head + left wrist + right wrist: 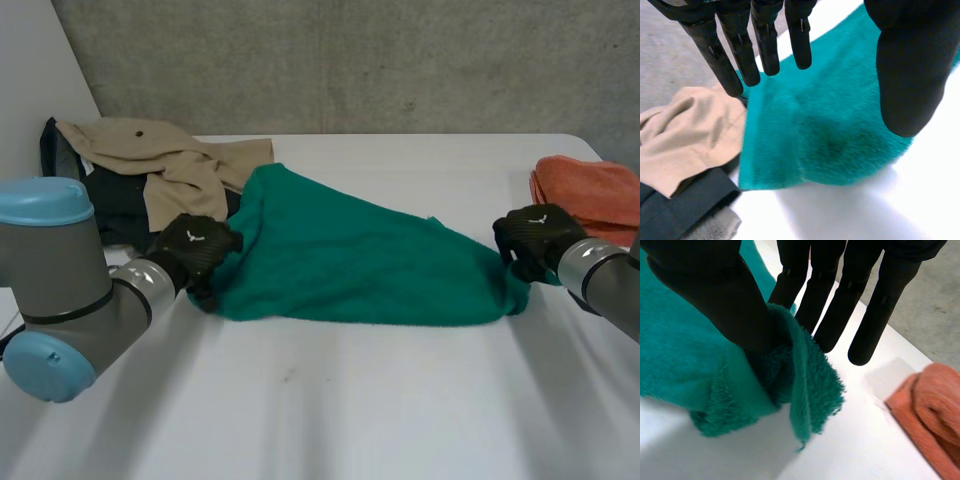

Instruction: Fold the laundry.

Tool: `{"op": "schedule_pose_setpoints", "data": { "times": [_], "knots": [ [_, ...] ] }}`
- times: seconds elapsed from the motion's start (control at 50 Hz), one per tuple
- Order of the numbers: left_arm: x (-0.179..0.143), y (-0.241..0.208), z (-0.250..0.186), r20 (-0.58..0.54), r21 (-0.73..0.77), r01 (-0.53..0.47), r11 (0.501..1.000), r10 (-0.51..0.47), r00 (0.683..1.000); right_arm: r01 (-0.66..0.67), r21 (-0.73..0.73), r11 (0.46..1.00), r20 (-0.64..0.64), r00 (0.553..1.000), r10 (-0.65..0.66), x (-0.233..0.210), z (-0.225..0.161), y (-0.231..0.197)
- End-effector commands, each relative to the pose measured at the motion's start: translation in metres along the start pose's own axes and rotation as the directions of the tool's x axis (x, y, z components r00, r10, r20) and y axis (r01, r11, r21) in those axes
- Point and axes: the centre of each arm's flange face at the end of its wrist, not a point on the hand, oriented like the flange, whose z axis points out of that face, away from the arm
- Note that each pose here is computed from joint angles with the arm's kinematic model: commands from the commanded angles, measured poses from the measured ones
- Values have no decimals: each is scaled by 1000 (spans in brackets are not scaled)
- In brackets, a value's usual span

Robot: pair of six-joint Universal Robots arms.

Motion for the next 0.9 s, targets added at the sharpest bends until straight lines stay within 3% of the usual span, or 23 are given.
{"op": "schedule_pose_setpoints", "data": {
  "times": [0.02, 0.34, 0.56, 0.66, 0.74, 0.82, 0.9],
  "knots": [
    [6, 8, -1, -45, -39, -74, 997, 72, 996, -24, 7, 1000, 31, 999, 23, -5, 0, 2],
    [2, 33, 33, -17, -51, -166, 985, 165, 986, -28, 6, 1000, 23, 999, 28, -2, 1, 3],
    [-6, 14, 28, 44, -26, -195, 980, 196, 980, -18, 11, 1000, 6, 1000, 18, 2, -6, -3],
    [-10, -32, -6, 107, 72, -194, 978, 186, 977, 12, 66, 998, -62, 998, -8, 25, -27, -29],
    [-22, -85, -51, 192, 232, -150, 961, 106, 976, 52, 143, 988, -154, 988, -29, 55, -54, -64],
    [-40, -146, -111, 251, 455, -106, 884, -14, 968, 110, 282, 953, -265, 964, -33, 85, -86, -116],
    [-52, -178, -144, 264, 573, -78, 816, -93, 960, 113, 390, 914, -302, 953, 11, 101, -104, -152]
  ]
}}
